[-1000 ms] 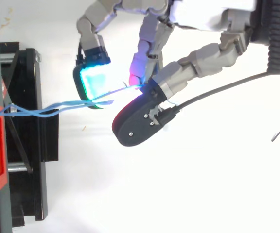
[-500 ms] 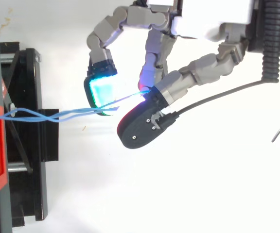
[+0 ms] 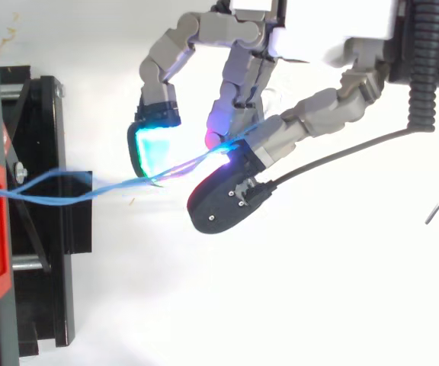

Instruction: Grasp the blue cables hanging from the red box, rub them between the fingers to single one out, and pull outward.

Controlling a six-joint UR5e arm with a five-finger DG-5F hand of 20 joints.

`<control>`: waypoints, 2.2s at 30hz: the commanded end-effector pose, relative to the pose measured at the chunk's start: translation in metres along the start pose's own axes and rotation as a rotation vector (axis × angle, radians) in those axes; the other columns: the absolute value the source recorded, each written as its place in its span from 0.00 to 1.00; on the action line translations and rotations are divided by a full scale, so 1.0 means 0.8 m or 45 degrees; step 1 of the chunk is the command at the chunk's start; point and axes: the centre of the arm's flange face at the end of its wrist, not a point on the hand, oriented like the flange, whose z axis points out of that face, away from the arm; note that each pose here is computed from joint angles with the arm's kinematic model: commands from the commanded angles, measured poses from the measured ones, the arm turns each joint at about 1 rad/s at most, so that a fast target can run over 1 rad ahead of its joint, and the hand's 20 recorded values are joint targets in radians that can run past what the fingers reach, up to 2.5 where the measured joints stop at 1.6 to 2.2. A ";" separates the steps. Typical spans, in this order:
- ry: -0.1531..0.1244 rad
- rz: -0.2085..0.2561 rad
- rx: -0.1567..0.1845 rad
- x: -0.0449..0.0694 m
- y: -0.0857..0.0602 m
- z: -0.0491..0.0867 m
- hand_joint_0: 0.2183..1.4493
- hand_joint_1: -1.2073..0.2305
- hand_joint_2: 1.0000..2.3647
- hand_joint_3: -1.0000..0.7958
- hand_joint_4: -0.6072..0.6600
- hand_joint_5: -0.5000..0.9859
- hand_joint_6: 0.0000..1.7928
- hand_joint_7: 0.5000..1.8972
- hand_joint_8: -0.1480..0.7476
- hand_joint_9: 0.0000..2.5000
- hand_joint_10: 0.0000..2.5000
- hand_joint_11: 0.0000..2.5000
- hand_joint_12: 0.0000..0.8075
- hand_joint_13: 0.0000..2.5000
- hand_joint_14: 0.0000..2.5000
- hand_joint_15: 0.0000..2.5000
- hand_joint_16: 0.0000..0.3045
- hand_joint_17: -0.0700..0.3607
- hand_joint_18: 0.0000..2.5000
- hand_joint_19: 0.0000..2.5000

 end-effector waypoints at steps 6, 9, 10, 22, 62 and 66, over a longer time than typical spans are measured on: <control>0.004 0.000 0.003 0.000 -0.001 0.000 0.33 0.20 0.00 0.28 0.46 0.20 0.53 0.26 0.35 0.53 0.01 0.51 0.32 0.51 0.01 0.46 0.13 0.36 0.43 0.36; 0.037 -0.005 0.019 0.004 -0.002 -0.003 0.31 0.21 0.00 0.28 0.47 0.20 0.52 0.25 0.34 0.54 0.00 0.55 0.32 0.52 0.01 0.48 0.13 0.37 0.44 0.36; 0.037 -0.005 0.019 0.004 -0.002 -0.003 0.29 0.21 0.00 0.28 0.48 0.20 0.52 0.25 0.34 0.54 0.00 0.55 0.32 0.52 0.01 0.49 0.13 0.37 0.44 0.36; 0.056 -0.010 0.038 0.010 -0.002 -0.005 0.20 0.29 0.00 0.28 0.51 0.20 0.51 0.20 0.38 0.53 0.00 0.53 0.39 0.52 0.01 0.46 0.16 0.42 0.45 0.35; 0.082 -0.013 0.059 0.007 0.013 -0.021 0.37 0.22 0.00 0.28 0.30 0.23 0.49 0.36 0.35 0.27 0.01 0.20 0.33 0.26 0.01 0.23 0.11 0.34 0.18 0.17; 0.083 -0.013 0.061 0.008 0.011 -0.020 0.31 0.28 0.00 0.28 0.38 0.24 0.49 0.34 0.38 0.29 0.01 0.21 0.34 0.27 0.01 0.24 0.12 0.35 0.18 0.18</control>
